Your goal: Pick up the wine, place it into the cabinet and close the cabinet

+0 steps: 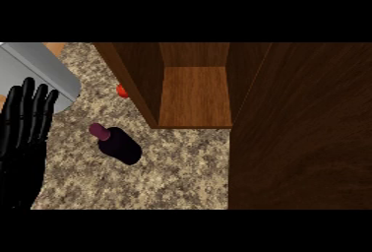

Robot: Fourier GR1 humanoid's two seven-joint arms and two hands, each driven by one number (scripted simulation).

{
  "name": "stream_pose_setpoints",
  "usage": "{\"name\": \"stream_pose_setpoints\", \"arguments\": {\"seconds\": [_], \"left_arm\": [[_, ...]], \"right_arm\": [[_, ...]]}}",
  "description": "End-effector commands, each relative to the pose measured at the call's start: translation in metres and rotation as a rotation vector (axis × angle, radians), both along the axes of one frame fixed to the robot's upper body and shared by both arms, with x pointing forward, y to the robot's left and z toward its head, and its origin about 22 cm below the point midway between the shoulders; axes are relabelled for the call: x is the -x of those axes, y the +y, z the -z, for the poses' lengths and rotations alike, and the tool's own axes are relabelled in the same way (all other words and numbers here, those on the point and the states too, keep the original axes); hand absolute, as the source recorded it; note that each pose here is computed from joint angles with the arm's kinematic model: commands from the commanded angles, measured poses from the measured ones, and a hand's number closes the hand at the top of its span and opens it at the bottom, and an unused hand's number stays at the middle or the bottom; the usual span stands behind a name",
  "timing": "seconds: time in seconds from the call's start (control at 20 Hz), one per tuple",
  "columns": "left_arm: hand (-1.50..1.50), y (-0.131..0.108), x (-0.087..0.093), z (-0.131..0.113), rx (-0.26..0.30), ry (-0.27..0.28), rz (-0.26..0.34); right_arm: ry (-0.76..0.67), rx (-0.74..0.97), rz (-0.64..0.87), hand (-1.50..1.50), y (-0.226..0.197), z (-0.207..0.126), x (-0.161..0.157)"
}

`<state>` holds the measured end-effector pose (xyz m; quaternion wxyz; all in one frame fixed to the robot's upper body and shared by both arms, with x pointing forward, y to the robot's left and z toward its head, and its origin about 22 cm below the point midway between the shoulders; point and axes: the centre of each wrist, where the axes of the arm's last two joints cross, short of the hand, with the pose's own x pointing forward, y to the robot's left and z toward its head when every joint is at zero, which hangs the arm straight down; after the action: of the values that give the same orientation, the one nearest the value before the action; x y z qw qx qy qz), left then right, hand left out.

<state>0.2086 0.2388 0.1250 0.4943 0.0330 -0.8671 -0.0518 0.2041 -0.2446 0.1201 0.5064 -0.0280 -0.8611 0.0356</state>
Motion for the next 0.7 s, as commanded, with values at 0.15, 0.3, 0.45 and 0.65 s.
{"name": "stream_pose_setpoints", "arguments": {"seconds": [0.15,0.3,0.45,0.65], "left_arm": [[-1.50,-0.042,-0.051,-0.008,-0.018,0.072,0.089],[-1.50,-0.057,-0.053,0.015,0.141,0.291,0.209],[-1.50,-0.072,-0.065,-0.008,0.147,0.305,0.215],[-1.50,-0.114,-0.044,-0.030,0.181,0.336,0.221]], "right_arm": [[-0.016,-0.018,-0.019,-1.50,-0.002,-0.010,0.029],[0.087,-0.008,-0.341,-1.50,0.034,0.000,0.023],[0.101,-0.017,-0.397,-1.50,0.034,-0.011,0.045],[0.105,-0.011,-0.396,-1.50,0.032,-0.034,0.074]]}}
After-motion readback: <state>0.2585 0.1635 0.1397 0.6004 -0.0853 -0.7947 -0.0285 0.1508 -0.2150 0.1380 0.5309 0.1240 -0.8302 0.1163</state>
